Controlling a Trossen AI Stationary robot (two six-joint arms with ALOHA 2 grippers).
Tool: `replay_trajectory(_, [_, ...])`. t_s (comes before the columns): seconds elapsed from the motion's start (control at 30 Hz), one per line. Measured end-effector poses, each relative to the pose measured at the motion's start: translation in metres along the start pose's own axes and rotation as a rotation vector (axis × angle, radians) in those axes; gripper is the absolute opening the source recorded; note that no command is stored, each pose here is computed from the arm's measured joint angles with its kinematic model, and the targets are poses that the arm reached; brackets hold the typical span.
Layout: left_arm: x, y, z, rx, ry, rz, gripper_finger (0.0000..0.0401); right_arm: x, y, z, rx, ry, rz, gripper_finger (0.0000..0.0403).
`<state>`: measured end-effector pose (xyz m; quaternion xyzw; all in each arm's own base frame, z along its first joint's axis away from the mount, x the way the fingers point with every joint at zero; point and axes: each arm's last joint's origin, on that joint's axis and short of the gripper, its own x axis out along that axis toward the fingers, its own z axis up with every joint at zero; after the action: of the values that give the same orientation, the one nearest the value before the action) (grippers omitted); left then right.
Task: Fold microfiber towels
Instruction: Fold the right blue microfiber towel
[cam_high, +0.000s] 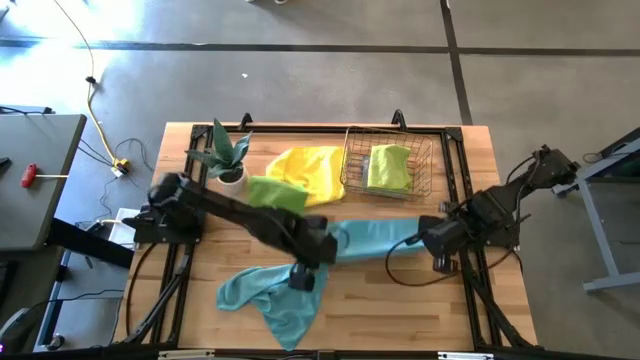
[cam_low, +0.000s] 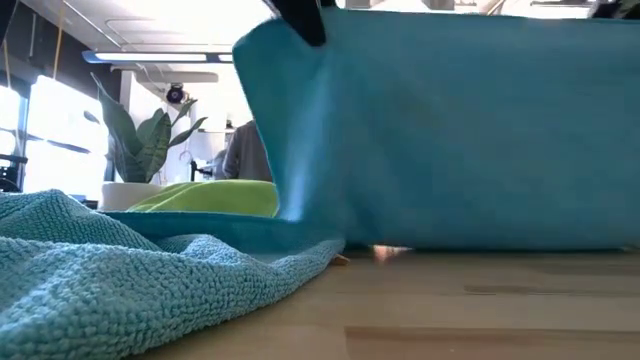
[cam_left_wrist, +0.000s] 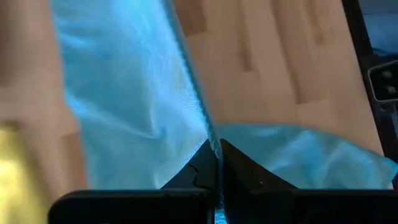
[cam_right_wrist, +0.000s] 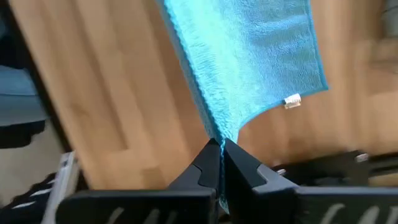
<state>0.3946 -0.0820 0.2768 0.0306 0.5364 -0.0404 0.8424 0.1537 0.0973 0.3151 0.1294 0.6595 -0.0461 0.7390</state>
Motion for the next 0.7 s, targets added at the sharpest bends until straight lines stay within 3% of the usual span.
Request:
replay_trajectory(0.3, [0.062,-0.05,0.004,0.088,-0.007,-0.113,0.0,0.026,0.041,-0.005,-0.056,0.089,0.008,0.0])
replay_trajectory(0.47, [0.066,-0.064,0.006,0.007,-0.018,-0.234,0.0,0.048,0.061,-0.005,-0.093,0.135,-0.035,0.0])
replay_trajectory(0.6, [0.062,-0.078,0.014,-0.02,-0.095,-0.399,0.0,0.063,0.073,-0.005,-0.131,0.16,-0.058,0.0])
replay_trajectory(0.7, [0.059,-0.084,0.017,-0.005,-0.134,-0.427,0.0,0.073,0.079,-0.005,-0.142,0.175,-0.092,0.0])
